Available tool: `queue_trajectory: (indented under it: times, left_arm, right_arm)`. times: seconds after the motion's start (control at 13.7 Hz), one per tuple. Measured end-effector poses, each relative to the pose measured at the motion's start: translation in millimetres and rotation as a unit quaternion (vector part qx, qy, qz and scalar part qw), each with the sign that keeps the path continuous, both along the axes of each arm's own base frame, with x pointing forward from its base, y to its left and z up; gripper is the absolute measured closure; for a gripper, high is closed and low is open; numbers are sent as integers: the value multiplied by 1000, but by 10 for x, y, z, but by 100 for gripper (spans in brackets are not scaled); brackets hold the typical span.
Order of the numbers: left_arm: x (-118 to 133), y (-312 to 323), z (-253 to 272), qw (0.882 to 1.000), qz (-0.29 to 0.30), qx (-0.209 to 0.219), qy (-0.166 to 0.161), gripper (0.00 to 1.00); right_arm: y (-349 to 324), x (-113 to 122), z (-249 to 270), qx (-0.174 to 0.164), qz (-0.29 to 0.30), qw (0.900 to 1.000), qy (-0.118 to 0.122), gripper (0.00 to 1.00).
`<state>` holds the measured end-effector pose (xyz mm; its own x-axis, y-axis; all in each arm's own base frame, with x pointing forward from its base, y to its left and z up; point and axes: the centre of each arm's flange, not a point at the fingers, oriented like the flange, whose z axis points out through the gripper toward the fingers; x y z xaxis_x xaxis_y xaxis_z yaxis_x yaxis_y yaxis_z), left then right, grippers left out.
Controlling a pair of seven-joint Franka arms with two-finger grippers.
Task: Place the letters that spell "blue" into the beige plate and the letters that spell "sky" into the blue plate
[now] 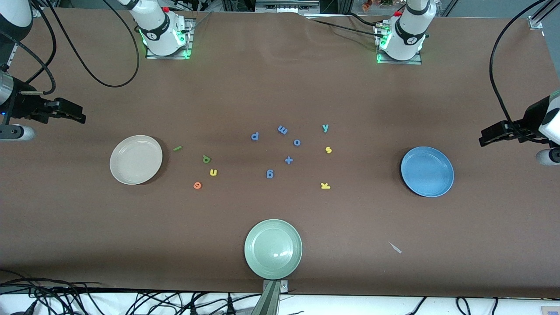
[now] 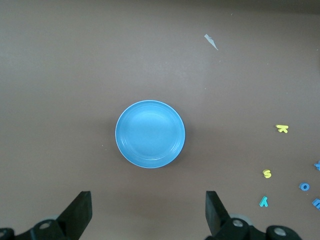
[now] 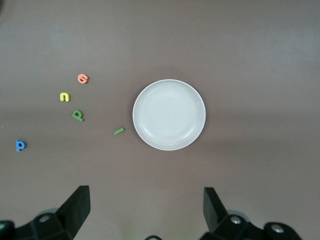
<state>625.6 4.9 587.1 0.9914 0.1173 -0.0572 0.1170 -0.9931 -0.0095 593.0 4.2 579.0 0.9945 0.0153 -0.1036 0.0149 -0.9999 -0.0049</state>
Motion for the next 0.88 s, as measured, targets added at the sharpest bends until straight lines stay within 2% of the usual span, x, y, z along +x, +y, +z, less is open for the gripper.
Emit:
queue_trajectory:
  times: [0.29, 0.66, 0.88]
  left_arm:
    - [-3, -39, -63, 1000, -3, 0, 7, 0]
    - [22, -65, -46, 1000, -6, 0, -4, 0]
    - [27, -117, -42, 1000, -10, 0, -7, 0]
  right_arm:
    - [38, -2, 4, 0, 3, 1000, 0, 0]
    - [23, 0, 3, 0, 2, 1000, -1, 0]
    - [15, 53, -139, 2, 1, 1000, 12, 0]
